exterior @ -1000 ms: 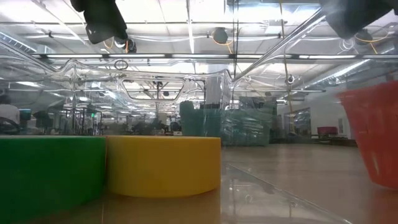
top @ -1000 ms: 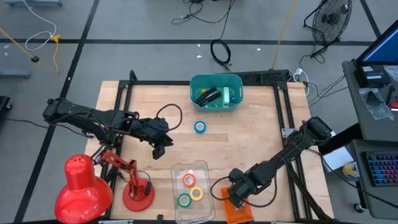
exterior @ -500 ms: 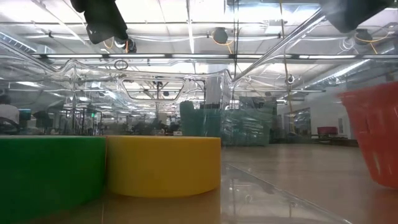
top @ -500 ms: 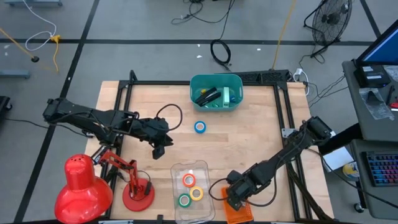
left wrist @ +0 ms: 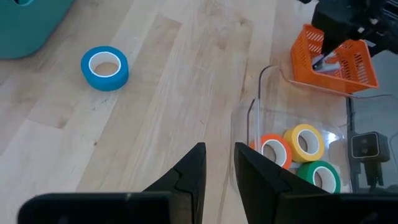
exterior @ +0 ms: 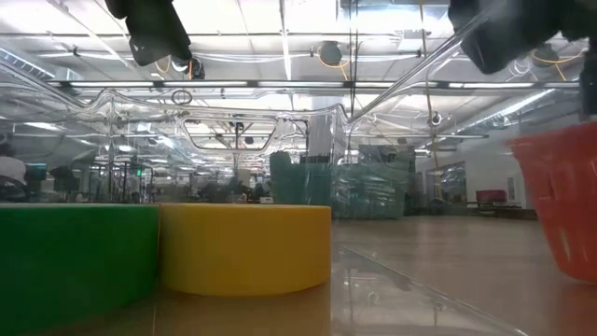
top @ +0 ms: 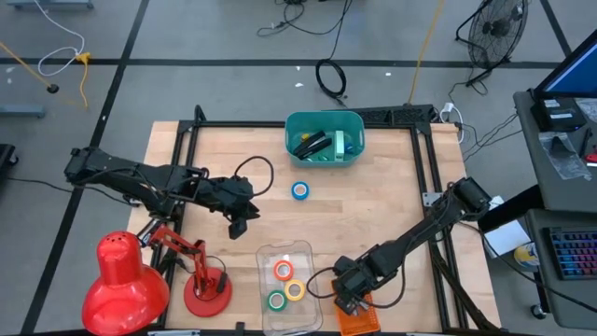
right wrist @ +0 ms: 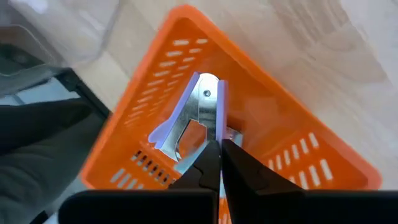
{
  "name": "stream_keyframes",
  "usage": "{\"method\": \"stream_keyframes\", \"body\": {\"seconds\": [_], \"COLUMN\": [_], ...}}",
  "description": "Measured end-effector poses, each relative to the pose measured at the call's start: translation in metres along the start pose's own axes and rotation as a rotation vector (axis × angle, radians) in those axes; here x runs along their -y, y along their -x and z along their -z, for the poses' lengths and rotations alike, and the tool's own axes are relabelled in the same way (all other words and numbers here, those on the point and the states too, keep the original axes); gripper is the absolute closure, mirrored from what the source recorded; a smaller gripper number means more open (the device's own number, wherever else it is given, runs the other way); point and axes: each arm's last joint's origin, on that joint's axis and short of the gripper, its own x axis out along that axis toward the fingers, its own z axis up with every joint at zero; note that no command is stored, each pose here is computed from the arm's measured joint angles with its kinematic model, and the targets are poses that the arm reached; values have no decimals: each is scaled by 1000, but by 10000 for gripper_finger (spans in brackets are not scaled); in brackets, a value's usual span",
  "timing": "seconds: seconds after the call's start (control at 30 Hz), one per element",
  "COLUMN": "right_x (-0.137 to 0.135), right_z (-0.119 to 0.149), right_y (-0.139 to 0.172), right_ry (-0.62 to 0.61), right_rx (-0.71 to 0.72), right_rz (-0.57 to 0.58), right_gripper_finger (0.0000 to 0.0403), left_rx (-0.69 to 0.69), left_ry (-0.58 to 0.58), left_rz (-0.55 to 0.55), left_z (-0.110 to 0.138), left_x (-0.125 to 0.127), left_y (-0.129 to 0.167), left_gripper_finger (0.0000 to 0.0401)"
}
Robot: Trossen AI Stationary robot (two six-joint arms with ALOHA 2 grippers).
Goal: Pick and place Stapler, Stapler remover, tape
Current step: Put the purple staple remover into the orange basket
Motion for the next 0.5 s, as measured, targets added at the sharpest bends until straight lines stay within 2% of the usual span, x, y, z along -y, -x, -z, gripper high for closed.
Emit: {"method": "stream_keyframes", "body": {"seconds": [0.3,0.5], "right_x": [2,2], "right_z": [-2,-2], "right_y": [1,1], "right_ry": [-6,-4], "right_rx": [4,4], "right_rz": [19,21], "right_gripper_finger": [401,368], "left_rx": [-7,-8], "left_ry": [1,1], "left_rz": [-1,0], "left_z": [1,1], "left_x": [0,0], "left_y": [0,0], "left_gripper_finger": [316,316]}}
